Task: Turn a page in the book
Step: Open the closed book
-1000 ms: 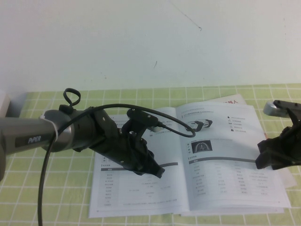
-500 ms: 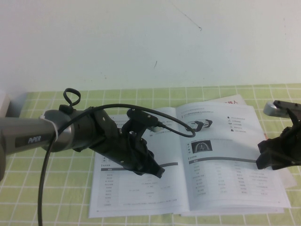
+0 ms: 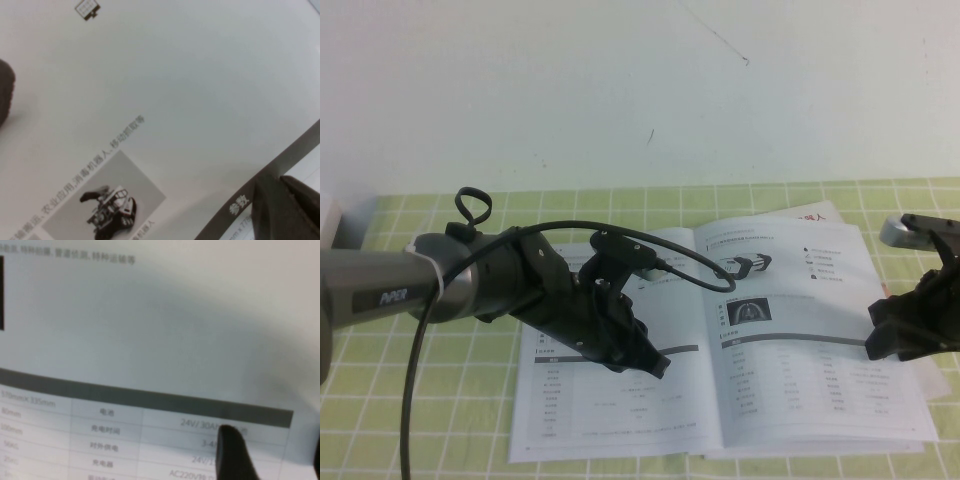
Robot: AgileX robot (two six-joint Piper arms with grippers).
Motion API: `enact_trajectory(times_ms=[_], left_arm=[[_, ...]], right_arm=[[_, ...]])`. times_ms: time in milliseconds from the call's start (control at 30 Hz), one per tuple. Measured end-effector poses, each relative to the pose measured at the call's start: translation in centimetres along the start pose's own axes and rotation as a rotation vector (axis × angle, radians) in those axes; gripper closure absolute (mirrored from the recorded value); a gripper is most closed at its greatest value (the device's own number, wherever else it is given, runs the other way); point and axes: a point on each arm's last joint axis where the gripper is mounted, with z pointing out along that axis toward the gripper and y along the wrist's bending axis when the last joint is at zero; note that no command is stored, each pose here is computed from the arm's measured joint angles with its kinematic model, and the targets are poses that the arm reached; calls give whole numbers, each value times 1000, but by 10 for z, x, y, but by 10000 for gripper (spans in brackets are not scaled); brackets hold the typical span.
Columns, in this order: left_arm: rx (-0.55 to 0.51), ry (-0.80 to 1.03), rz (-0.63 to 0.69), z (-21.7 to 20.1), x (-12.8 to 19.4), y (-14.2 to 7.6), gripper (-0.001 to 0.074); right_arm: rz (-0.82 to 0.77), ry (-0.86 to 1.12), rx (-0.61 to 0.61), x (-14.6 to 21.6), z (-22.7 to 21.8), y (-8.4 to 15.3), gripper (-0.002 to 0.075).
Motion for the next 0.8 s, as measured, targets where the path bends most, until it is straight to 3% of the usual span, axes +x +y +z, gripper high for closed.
enact_trajectory(times_ms=[800], left_arm=[[0,0,0,0,0,0,738]], right_arm=[[-63,-10,38,1,-15,2,381]])
